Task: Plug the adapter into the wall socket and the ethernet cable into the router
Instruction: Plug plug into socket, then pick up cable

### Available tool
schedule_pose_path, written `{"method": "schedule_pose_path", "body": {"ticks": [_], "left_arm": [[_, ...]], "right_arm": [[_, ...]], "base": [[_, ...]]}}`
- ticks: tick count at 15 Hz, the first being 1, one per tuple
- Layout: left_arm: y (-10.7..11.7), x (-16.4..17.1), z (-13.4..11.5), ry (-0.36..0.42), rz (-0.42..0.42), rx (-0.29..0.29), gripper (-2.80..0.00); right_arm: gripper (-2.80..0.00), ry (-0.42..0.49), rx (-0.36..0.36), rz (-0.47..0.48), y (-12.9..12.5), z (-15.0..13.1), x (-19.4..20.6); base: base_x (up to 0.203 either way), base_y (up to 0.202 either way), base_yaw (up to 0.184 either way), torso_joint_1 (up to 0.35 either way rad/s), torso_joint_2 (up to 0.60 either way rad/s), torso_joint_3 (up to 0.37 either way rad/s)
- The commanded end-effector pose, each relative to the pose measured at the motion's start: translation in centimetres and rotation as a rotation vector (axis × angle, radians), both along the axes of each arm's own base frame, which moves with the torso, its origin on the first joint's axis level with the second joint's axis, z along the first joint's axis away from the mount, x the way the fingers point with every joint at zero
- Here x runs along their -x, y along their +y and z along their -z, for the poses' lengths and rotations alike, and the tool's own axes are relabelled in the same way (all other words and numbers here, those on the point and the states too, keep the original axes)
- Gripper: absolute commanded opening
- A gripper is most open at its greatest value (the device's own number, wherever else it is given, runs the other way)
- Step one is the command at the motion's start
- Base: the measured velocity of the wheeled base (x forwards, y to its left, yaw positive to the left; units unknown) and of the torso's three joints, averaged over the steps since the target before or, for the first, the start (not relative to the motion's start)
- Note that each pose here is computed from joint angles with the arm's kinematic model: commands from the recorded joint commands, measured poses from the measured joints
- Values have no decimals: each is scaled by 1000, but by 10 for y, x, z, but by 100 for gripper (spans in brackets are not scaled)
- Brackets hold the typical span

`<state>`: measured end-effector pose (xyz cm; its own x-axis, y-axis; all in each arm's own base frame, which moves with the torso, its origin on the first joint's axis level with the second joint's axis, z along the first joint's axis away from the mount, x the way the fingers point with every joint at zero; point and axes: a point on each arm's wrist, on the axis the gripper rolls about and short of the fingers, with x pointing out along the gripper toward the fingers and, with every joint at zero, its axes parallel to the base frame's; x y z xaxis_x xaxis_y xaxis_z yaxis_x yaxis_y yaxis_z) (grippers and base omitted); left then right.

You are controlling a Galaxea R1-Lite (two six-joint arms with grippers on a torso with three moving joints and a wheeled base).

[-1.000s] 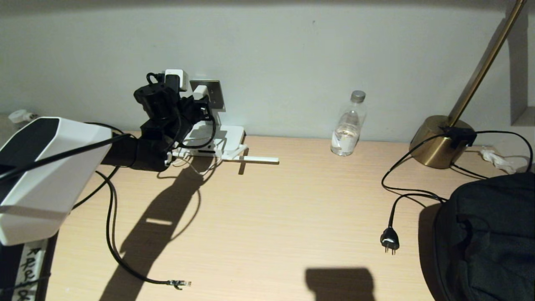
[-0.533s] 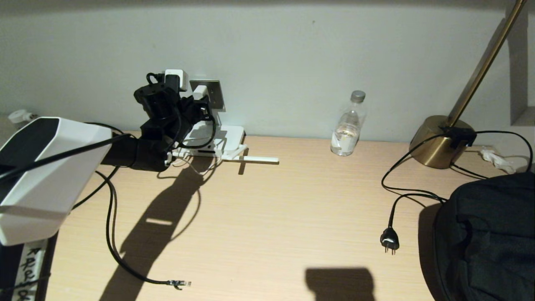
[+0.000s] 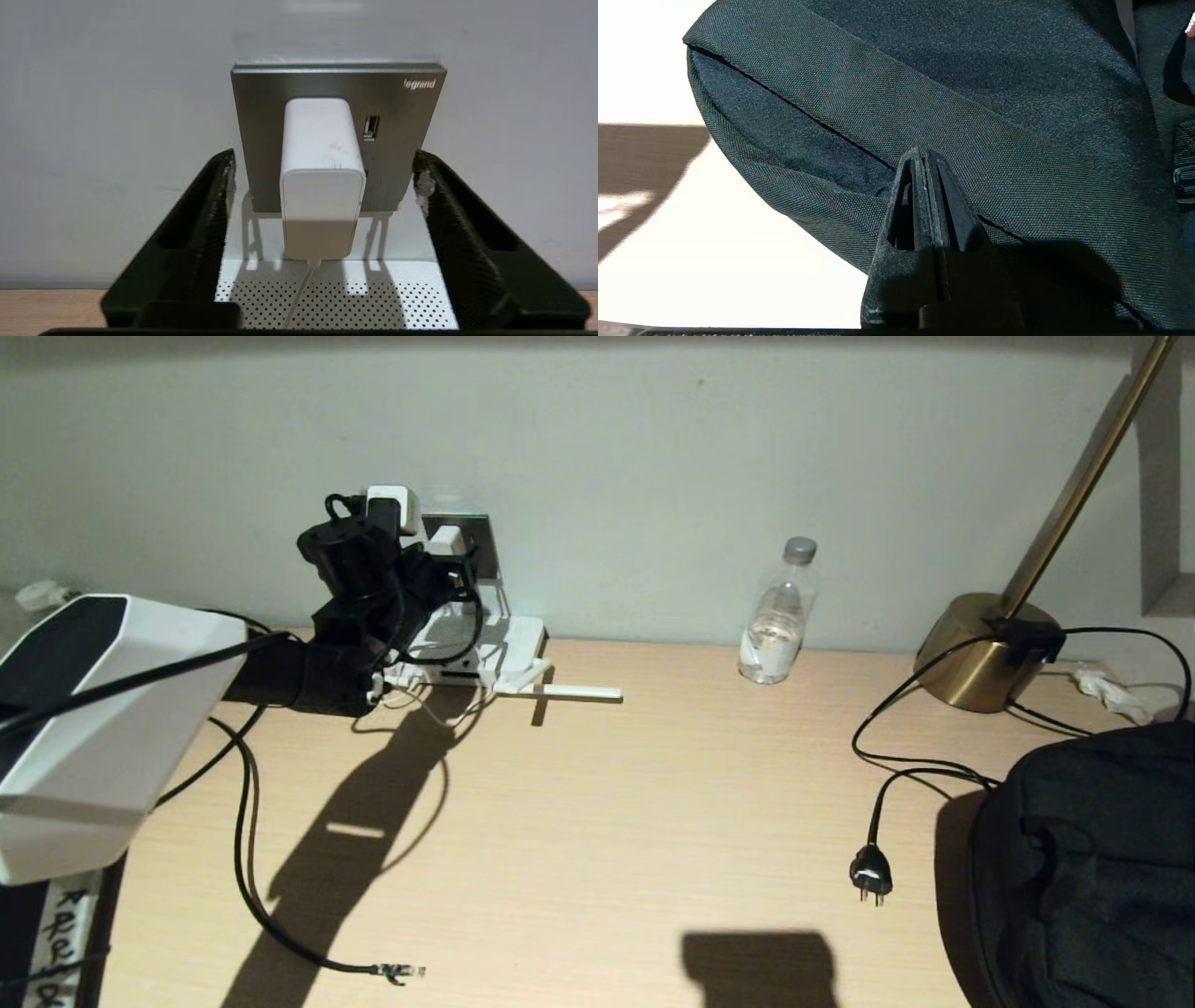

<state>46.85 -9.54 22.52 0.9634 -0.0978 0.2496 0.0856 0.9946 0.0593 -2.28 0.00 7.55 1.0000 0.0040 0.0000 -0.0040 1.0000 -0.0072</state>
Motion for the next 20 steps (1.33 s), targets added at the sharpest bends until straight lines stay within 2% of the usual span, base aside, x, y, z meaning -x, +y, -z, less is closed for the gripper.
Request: {"method": "schedule_pose_path", "body": {"ticks": [1, 4, 6, 11, 12, 15, 17, 18, 20], "left_arm": [[2, 6, -8, -15, -4, 2, 0], [8, 35, -27, -9, -10, -2, 0], [15, 67, -41, 4, -13, -6, 0], [35, 161, -102, -17, -41, -7, 0], [38, 179, -112, -6, -41, -9, -280], [45, 222, -126, 47, -20, -28, -280], [47, 258, -125, 129, 84, -86, -280], [50, 282, -119, 223, 167, -144, -280], [58, 330, -93, 498, 318, -308, -280]], "right_arm": [[-280, 2, 0, -1, 0, 0, 0], [-280, 2, 0, -1, 0, 0, 0], [-280, 2, 0, -1, 0, 0, 0], [-280, 2, 0, -1, 0, 0, 0], [-280, 2, 0, -1, 0, 0, 0], [-280, 2, 0, -2, 0, 0, 0], [-280, 2, 0, -2, 0, 0, 0], [-280, 2, 0, -1, 0, 0, 0], [-280, 2, 0, -1, 0, 0, 0]], "base": [[0, 0, 0, 0, 0, 0], [0, 0, 0, 0, 0, 0], [0, 0, 0, 0, 0, 0], [0, 0, 0, 0, 0, 0], [0, 0, 0, 0, 0, 0], [0, 0, 0, 0, 0, 0], [0, 0, 0, 0, 0, 0], [0, 0, 0, 0, 0, 0], [0, 0, 0, 0, 0, 0]]}}
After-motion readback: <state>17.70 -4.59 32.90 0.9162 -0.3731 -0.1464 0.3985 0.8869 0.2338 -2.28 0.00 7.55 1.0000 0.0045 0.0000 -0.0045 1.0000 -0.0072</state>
